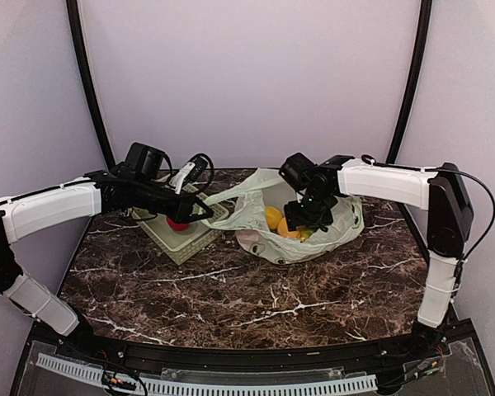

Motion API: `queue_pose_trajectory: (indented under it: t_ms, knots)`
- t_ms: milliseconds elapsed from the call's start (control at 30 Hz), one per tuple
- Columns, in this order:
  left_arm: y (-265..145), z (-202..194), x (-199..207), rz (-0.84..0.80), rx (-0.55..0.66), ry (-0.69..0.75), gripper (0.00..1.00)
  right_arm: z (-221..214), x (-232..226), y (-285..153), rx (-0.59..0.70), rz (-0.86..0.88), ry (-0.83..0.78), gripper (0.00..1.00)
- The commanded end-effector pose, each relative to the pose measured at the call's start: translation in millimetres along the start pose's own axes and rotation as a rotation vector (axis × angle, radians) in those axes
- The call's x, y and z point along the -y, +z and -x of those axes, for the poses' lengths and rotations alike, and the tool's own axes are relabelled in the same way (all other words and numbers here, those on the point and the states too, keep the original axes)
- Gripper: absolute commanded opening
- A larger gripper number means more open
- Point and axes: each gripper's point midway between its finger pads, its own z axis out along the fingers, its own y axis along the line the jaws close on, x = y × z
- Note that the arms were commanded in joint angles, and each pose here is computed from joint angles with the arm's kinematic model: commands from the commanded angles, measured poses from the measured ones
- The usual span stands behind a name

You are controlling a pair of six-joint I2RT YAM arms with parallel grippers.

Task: Untie the knot of the plastic bag and take out the fruit
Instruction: Pick up the fake fruit from the takeout bag.

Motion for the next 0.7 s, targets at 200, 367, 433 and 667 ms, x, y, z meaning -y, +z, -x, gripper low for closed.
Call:
queue_pose_trajectory:
  t_ms: [200,367,433,667]
  knots:
    - [-1,-6,3,-0.008,-0.018,-0.012,0.01,18,33,26,-0.004,-0.065,0.057,0.80]
    - [-2,-5,5,-0.011,-0.016,-0.010,0.01,20,41,35,-0.016,-0.079,0.063,0.81]
    - [-3,-5,5,-0.009,-0.015,-0.009,0.01,17,48,37,-0.025,-0.111,0.065,0.82]
    - [-4,-4,6,-0.013,-0.011,-0.009,0.01,12,49,40,-0.029,-0.080,0.076,0.67]
